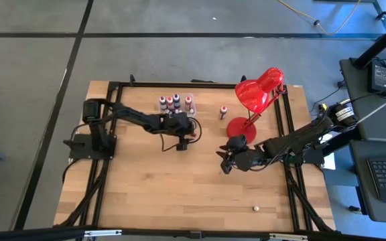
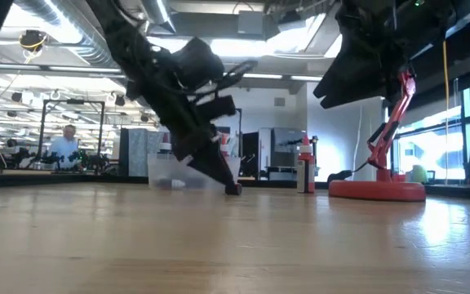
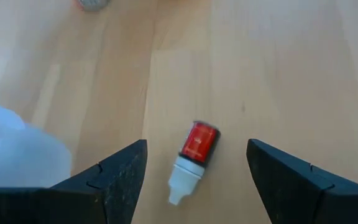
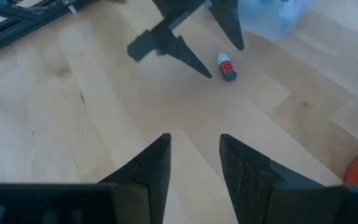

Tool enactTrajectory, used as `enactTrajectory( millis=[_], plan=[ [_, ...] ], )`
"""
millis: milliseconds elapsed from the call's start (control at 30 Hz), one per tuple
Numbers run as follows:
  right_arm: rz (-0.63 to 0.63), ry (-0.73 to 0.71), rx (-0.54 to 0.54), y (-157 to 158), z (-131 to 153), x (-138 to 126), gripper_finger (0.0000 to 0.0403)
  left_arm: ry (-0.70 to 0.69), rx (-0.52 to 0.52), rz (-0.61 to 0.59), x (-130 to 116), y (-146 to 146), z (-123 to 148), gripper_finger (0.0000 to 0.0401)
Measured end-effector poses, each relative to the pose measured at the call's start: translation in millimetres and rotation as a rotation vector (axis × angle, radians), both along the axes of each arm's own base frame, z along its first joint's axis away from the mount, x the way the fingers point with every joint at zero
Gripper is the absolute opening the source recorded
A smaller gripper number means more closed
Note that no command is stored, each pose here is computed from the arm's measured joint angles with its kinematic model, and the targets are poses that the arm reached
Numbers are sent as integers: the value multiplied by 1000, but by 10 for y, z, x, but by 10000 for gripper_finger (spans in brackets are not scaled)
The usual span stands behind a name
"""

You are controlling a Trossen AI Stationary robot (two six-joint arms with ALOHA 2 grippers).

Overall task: Pick & Place food coloring
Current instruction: Put the small red food coloring bottle into the transparent bin

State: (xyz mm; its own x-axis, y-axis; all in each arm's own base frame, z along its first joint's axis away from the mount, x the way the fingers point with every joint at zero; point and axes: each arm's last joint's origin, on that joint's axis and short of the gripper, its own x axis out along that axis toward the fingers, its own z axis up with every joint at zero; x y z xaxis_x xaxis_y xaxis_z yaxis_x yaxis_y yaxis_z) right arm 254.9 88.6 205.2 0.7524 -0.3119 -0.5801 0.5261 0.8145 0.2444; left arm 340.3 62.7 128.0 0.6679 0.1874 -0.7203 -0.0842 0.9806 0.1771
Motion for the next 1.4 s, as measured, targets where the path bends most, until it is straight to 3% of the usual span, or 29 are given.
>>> enactTrajectory(
  millis=[367, 733, 1400],
  plan=[
    [-4, -2, 0, -2, 0, 0, 140, 10, 1, -28, 28, 53, -114, 268],
    [-1, 0, -2, -1, 2, 1, 140, 46, 46, -44, 24, -26, -140, 213],
    [3, 11, -7, -3, -6, -5, 140, 46, 4, -54, 24, -73, -150, 132]
  ],
)
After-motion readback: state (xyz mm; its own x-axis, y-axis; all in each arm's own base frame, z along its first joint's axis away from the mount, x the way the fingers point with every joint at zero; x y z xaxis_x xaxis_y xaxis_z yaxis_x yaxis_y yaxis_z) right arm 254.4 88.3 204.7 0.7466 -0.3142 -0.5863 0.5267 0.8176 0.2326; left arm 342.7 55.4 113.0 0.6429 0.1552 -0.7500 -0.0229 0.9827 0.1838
